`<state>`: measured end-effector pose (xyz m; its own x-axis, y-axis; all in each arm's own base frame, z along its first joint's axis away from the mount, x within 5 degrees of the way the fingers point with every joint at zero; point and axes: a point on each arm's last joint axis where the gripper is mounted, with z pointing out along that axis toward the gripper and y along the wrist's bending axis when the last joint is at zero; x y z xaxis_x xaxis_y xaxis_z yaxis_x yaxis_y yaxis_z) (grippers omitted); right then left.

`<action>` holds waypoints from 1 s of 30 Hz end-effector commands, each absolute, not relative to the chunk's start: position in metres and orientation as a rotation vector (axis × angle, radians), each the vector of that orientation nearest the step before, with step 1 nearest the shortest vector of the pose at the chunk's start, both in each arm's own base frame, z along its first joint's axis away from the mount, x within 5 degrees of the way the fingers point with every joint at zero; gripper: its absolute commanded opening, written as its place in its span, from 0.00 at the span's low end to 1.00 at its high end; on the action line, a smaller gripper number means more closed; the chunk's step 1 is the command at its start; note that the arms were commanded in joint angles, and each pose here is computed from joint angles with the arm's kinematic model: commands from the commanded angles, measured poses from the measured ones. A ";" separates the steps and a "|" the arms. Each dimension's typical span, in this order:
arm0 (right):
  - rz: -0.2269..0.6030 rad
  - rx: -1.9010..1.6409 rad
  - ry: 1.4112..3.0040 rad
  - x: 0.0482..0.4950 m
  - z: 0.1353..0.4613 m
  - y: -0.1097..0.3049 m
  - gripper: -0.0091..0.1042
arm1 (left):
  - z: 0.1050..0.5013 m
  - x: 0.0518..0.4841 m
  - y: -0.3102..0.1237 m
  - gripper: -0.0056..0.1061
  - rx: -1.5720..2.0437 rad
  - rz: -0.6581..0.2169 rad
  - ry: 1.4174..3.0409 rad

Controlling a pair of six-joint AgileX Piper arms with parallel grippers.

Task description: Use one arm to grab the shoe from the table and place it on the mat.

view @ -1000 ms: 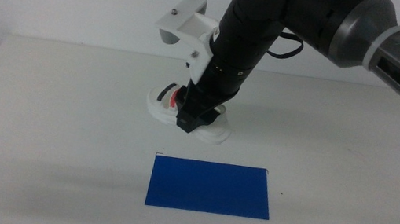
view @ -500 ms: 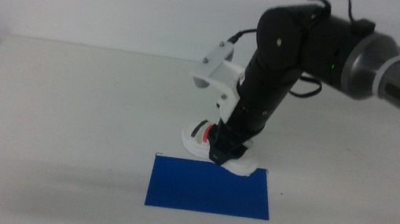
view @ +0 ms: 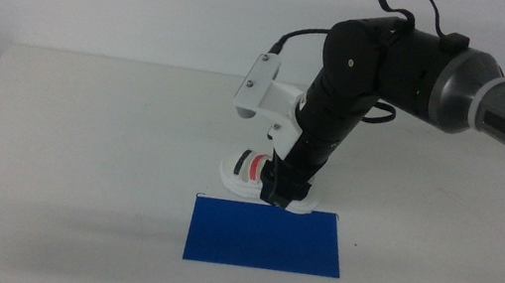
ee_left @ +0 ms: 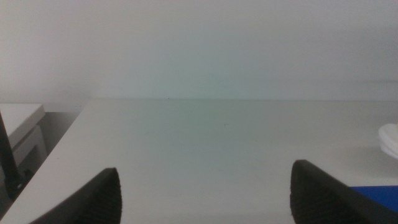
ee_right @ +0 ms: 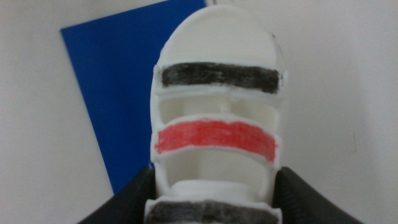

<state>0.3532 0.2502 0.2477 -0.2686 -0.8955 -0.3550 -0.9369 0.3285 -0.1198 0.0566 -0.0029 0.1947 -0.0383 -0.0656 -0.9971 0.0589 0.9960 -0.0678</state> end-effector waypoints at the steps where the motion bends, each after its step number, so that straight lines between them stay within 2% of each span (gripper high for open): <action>1: 0.128 -1.674 2.063 0.350 0.282 0.246 0.05 | 0.199 0.056 -0.004 0.88 0.000 -0.116 1.527; 5: 0.087 -1.833 1.916 0.350 0.282 0.247 0.05 | 0.199 0.056 -0.004 0.88 0.000 -0.116 1.527; 8: 0.102 -1.868 1.871 0.349 0.282 0.248 0.05 | 0.199 0.056 -0.004 0.88 0.000 -0.116 1.527; 16: 0.145 -1.847 1.910 0.348 0.279 0.250 0.05 | 0.199 0.056 -0.004 0.88 0.000 -0.116 1.527; 30: 0.189 -1.797 1.969 0.350 0.237 0.252 0.05 | 0.199 0.056 -0.004 0.88 0.003 -0.113 1.527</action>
